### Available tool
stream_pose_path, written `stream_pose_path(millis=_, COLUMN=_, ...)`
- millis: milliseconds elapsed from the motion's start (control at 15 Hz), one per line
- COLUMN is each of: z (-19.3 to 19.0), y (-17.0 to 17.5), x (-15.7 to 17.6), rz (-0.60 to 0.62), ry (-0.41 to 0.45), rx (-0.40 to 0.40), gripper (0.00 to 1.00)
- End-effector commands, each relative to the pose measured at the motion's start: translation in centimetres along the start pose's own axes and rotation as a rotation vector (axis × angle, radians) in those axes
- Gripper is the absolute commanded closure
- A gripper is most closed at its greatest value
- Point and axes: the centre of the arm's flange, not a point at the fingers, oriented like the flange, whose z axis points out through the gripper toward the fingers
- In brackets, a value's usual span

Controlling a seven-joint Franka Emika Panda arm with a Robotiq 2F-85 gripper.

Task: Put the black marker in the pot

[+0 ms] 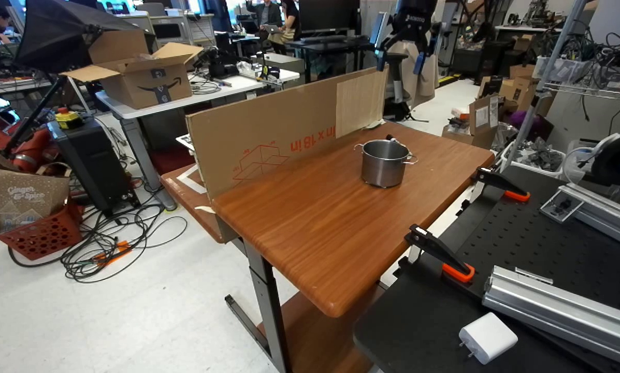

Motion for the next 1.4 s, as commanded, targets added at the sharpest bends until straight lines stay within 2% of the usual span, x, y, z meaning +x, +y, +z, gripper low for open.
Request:
stream_pose_path(millis=0, z=2.8, y=0.3, x=3.0, rz=0.055, ry=0.011, rx=0.031, gripper=0.00)
stream_pose_path(millis=200, z=5.7, y=0.6, x=4.2, rz=0.087, ry=0.015, rx=0.035, gripper=0.00)
stream_pose_path(millis=600, z=11.5, y=1.6, x=5.4, rz=0.127, ry=-0.034, rx=0.025, gripper=0.00)
stream_pose_path(millis=1333, z=17.9, y=2.9, x=6.1, rz=0.184, ry=-0.099, rx=-0.033, gripper=0.00)
